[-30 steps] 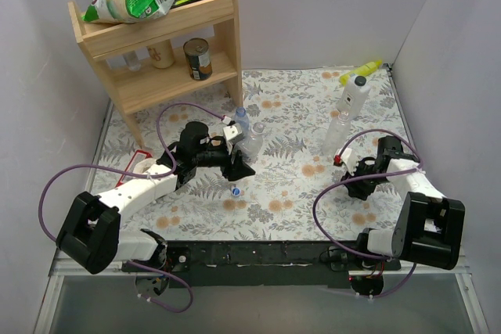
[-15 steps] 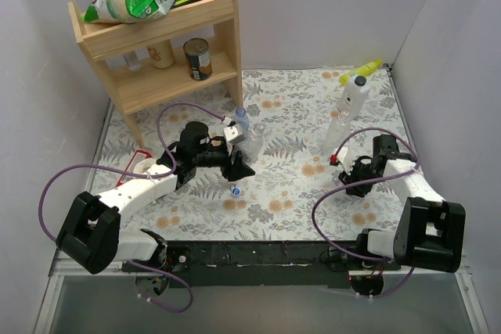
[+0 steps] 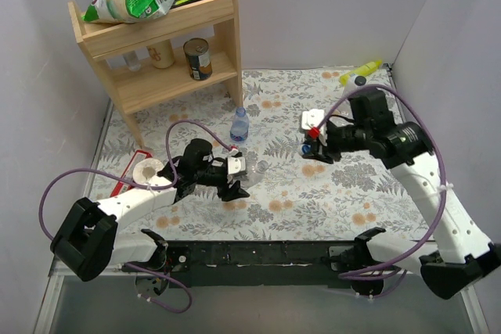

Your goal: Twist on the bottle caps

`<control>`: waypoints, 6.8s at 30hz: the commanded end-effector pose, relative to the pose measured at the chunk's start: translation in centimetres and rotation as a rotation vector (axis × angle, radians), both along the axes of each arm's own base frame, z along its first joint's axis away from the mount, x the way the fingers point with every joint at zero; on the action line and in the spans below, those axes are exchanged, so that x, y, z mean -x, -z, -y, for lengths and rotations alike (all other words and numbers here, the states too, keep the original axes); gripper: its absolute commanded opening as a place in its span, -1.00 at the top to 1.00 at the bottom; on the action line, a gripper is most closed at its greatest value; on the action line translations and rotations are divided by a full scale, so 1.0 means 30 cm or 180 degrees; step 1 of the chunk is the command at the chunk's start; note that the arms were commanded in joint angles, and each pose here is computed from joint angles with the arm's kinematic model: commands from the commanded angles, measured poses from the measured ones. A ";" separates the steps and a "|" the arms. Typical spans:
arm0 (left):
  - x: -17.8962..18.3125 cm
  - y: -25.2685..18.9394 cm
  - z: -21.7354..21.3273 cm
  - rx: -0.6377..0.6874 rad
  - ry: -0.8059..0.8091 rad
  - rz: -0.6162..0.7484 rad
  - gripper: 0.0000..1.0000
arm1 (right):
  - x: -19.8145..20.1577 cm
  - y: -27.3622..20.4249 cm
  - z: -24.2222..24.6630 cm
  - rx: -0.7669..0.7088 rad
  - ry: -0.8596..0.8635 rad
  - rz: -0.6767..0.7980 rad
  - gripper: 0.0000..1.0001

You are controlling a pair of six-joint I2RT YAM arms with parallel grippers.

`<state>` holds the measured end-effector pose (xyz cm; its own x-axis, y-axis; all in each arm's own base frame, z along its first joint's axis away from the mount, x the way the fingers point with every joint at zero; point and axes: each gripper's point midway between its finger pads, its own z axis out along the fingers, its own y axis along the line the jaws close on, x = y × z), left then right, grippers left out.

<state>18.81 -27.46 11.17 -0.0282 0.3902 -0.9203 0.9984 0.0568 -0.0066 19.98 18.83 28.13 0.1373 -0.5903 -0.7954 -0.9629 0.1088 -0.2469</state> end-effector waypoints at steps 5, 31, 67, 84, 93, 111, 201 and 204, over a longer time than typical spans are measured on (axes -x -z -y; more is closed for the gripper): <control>0.022 -0.052 0.017 0.0163 0.0126 0.0300 1.00 | 0.042 -0.096 -0.236 0.0133 -0.0637 -0.0123 0.45; 0.048 -0.095 0.033 0.0466 -0.0114 0.0259 1.00 | 0.132 -0.033 -0.377 0.0462 -0.1213 0.0133 0.37; 0.019 -0.130 0.053 0.0612 -0.0112 0.0488 1.00 | 0.108 -0.004 -0.404 0.0448 -0.1315 0.0299 0.34; -0.026 -0.153 0.059 0.0639 -0.0200 0.0756 1.00 | 0.179 0.080 -0.380 0.0642 -0.1651 -0.0077 0.31; -0.123 -0.237 0.042 0.0888 -0.0902 0.0692 1.00 | 0.151 0.119 -0.390 0.0710 -0.1304 -0.0308 0.35; -0.197 -0.195 -0.028 0.0850 -0.1515 0.0867 1.00 | 0.103 0.156 -0.470 0.0779 -0.0272 -0.1304 0.35; 0.009 -0.119 0.052 0.0701 -0.0706 -0.0344 1.00 | 0.136 0.061 -0.371 0.0580 -0.1155 0.0275 -0.73; 0.005 -0.130 0.050 0.0736 -0.0727 -0.0314 1.00 | 0.133 0.076 -0.362 0.0643 -0.1093 0.0214 -0.72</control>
